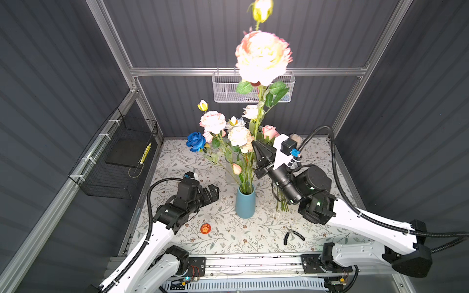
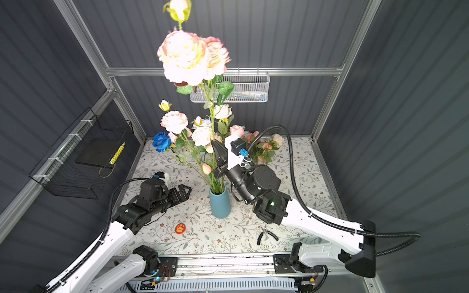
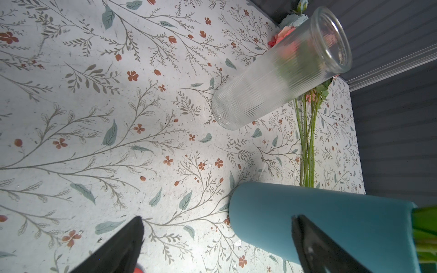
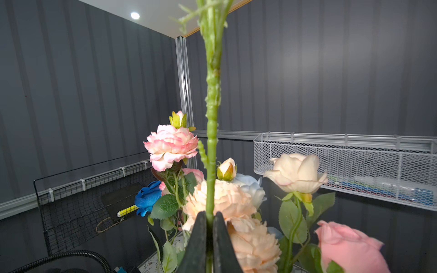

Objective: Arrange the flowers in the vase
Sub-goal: 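Lower the peach-pink rose into the teal vase and open the right gripper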

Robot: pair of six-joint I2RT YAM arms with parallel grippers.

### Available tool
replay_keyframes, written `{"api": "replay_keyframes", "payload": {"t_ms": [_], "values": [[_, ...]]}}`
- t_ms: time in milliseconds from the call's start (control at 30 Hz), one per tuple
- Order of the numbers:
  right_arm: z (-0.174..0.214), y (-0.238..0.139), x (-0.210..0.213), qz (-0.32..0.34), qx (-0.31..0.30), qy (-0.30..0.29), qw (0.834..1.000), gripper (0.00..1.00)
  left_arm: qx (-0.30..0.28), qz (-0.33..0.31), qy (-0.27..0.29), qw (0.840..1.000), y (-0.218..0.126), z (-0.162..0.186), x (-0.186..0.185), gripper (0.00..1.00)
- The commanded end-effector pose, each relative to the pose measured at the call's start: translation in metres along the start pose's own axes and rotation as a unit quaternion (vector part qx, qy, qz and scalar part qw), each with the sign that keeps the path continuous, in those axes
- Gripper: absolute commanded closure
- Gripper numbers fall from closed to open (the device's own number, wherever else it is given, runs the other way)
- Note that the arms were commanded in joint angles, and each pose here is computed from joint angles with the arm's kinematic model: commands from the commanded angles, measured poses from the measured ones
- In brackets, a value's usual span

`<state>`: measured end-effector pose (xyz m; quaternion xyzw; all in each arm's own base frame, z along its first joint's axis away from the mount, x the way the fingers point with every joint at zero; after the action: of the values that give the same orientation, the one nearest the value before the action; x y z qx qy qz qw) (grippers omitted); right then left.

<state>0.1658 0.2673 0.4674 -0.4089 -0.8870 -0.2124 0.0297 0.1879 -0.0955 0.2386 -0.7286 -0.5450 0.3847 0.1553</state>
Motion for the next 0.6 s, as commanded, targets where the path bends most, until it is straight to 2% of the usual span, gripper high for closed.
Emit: {"api": "replay_keyframes", "payload": {"t_ms": [0,100,333,433,567], "values": [[0.003,-0.003,-0.002,0.021,-0.026,-0.021,0.999,1.00,-0.006,0.000,0.008,1.000,-0.008,-0.004,-0.002,0.00],[0.021,-0.008,-0.005,0.033,-0.013,-0.030,0.999,1.00,-0.007,0.000,0.008,1.000,-0.009,-0.004,-0.002,0.00],[0.060,-0.028,-0.009,0.046,0.034,-0.010,0.998,1.00,-0.010,0.007,0.008,1.000,-0.011,-0.005,-0.004,0.00],[0.080,-0.039,-0.011,0.056,0.059,-0.002,0.997,0.94,-0.012,0.010,0.008,1.000,-0.012,-0.006,-0.005,0.00],[0.104,-0.055,-0.015,0.074,0.091,0.011,0.993,0.92,-0.015,0.017,0.008,1.000,-0.014,-0.007,-0.006,0.00]]}}
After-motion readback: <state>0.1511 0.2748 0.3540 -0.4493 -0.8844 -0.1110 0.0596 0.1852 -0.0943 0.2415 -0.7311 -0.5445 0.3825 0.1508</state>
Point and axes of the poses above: each gripper's point midway between its finger pads, its own y axis out along the fingers, its own x axis along the line the jaws close on, z = x × y, the point moved 9 cm from there along -y, back along the fingers, and after that the axes turned 11 degrees about y, right-handed, at the moved point
